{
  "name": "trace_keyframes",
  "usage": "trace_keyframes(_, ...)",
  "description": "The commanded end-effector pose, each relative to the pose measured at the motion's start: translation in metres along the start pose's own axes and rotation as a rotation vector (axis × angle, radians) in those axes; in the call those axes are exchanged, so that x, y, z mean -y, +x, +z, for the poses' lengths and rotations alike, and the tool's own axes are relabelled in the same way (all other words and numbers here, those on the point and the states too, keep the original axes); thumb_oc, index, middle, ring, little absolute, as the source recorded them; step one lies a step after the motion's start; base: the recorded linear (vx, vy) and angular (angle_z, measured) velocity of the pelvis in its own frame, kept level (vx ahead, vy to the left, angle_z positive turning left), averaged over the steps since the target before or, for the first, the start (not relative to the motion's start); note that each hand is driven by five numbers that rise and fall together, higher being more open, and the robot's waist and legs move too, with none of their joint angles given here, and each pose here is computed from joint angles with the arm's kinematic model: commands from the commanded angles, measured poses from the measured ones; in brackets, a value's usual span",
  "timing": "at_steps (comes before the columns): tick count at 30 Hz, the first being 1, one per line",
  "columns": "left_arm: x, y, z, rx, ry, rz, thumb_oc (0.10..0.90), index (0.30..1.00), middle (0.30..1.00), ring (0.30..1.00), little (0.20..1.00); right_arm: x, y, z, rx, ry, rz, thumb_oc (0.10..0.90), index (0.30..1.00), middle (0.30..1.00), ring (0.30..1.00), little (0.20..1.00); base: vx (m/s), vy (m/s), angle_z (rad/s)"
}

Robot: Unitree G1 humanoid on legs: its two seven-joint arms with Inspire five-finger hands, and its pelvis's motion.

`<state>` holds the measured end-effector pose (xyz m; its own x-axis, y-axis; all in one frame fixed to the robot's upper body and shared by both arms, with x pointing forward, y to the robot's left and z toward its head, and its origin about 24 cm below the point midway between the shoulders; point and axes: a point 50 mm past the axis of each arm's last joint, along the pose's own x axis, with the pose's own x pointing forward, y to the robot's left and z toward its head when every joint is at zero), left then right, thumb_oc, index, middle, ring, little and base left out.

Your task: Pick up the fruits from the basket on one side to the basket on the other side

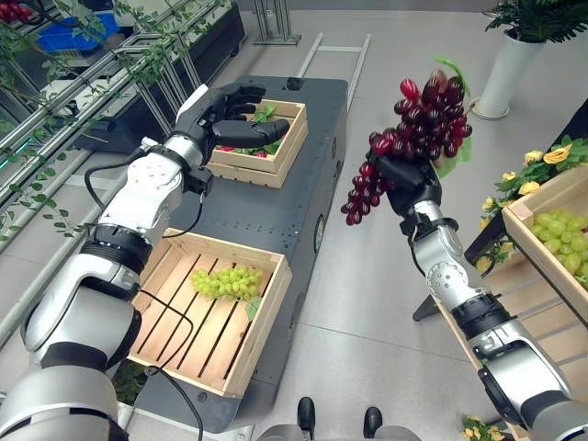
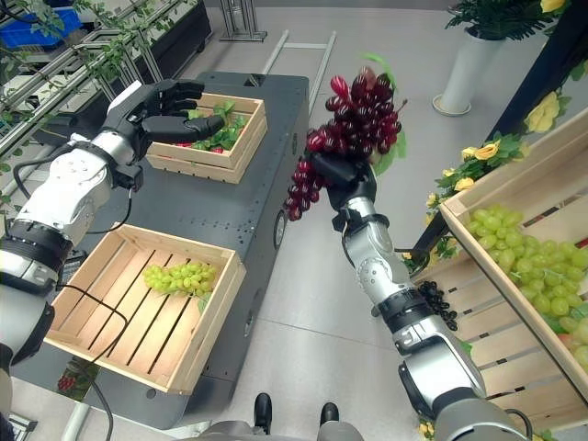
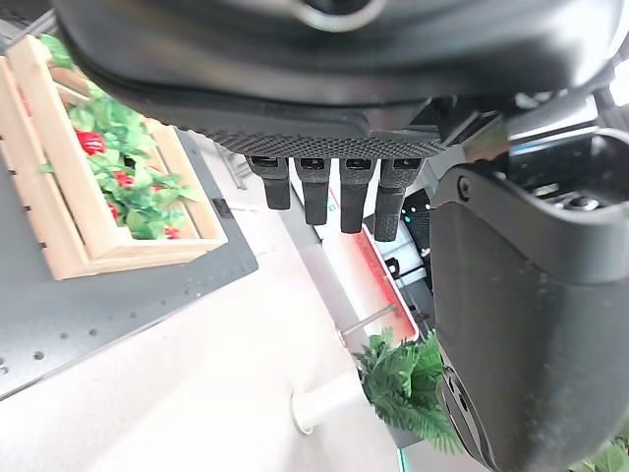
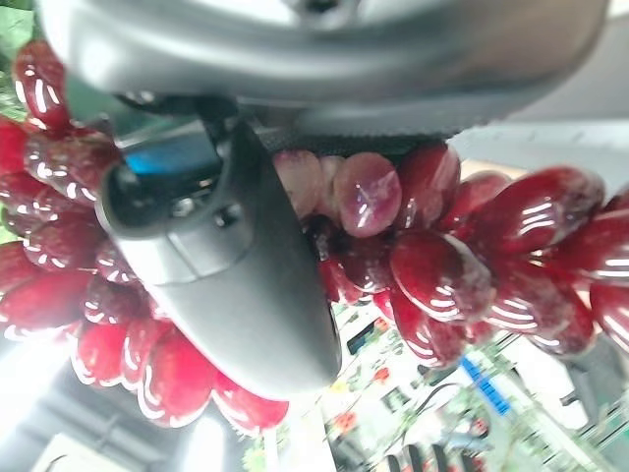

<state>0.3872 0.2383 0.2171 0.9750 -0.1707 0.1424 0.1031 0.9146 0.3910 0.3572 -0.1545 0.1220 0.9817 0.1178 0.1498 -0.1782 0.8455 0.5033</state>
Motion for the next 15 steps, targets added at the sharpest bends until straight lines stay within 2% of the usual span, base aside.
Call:
trace_keyframes(1,-0.003,-0.012,-0.023,0.017,-0.031,0.041,0.800,0.900,0.900,0.900,0.900,0.003,-0.007,0.005,0.084,-0.016,0.076,0.400,0.300,0.300,0.300,0.300,0.00,0.022,-0.12)
trace_keyframes(5,0.022,-0.035,-0.068,-0.062,-0.123,0.004,0.800,0.900,0.900,0.900,0.900,0.019,-0.026,-0.014,0.033,-0.020,0.056,0.400,0.300,0.300,0.300,0.300,0.01,0.020,-0.10)
trace_keyframes(9,0.050,-0.066,-0.108,-0.102,-0.343,0.017,0.800,0.900,0.900,0.900,0.900,0.036,-0.051,-0.032,-0.024,-0.047,0.025,0.400,0.300,0.300,0.300,0.300,0.02,0.019,-0.16)
trace_keyframes(11,0.083,-0.094,-0.136,-0.160,-0.441,0.021,0.800,0.900,0.900,0.900,0.900,0.045,-0.073,-0.049,-0.076,-0.037,-0.007,0.400,0.300,0.300,0.300,0.300,0.03,0.020,-0.21)
trace_keyframes(15,0.110,-0.120,-0.154,-0.222,-0.514,0.005,0.800,0.900,0.900,0.900,0.900,0.054,-0.092,-0.060,-0.122,-0.017,-0.037,0.400,0.300,0.300,0.300,0.300,0.02,0.008,-0.18)
